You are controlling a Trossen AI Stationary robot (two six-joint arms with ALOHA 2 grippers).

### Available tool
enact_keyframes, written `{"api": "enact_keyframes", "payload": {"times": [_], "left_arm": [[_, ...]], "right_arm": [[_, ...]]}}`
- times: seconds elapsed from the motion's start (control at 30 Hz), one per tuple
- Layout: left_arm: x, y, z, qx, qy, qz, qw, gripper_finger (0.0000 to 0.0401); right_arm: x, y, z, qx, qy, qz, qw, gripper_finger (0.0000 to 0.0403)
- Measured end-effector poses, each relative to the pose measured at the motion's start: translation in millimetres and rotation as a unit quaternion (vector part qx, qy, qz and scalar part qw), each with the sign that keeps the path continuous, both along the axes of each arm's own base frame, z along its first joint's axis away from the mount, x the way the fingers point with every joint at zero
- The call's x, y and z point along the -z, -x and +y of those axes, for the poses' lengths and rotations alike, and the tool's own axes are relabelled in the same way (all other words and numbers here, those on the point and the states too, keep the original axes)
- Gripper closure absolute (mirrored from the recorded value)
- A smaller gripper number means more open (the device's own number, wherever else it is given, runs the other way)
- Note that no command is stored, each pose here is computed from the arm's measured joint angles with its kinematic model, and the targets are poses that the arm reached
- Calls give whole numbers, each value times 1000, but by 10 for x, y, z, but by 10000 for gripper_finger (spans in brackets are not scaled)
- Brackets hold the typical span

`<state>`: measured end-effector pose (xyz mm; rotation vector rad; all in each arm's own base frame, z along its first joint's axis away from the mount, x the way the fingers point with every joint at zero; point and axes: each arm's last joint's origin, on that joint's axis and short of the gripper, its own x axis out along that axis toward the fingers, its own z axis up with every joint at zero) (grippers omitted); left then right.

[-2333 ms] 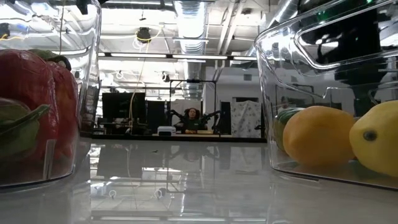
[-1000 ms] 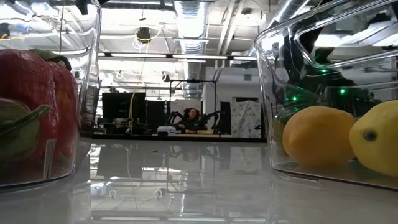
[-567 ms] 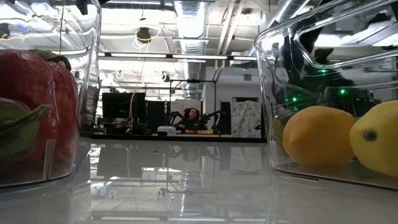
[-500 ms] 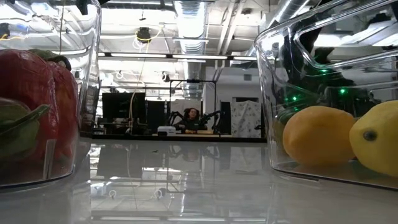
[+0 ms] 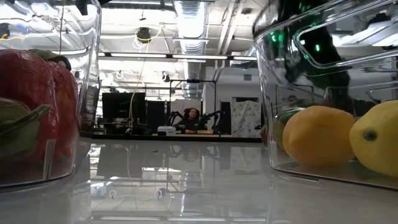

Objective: Sort produce into baskets
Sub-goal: Put the tomato into the right transparent bin

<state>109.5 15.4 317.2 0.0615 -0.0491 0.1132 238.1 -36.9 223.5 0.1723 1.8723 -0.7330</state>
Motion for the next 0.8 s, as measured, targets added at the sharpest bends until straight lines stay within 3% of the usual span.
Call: {"api": "enact_keyframes", "payload": {"times": [0.13, 0.23, 0.5, 0.8], "left_arm": [[0, 0, 0, 0, 0, 0, 1000, 150], [-1, 0, 0, 0, 0, 0, 1000, 150], [-1, 0, 0, 0, 4, -1, 1000, 150], [-7, 1, 0, 0, 7, -5, 1000, 150]], "right_arm": [[-275, -60, 155, -6, -13, -106, 994, 100], [-434, -110, 301, -27, -39, -201, 979, 100], [-664, -441, 729, -107, -73, -442, 887, 101], [-466, -941, 1144, -196, -128, -539, 809, 100]]}}
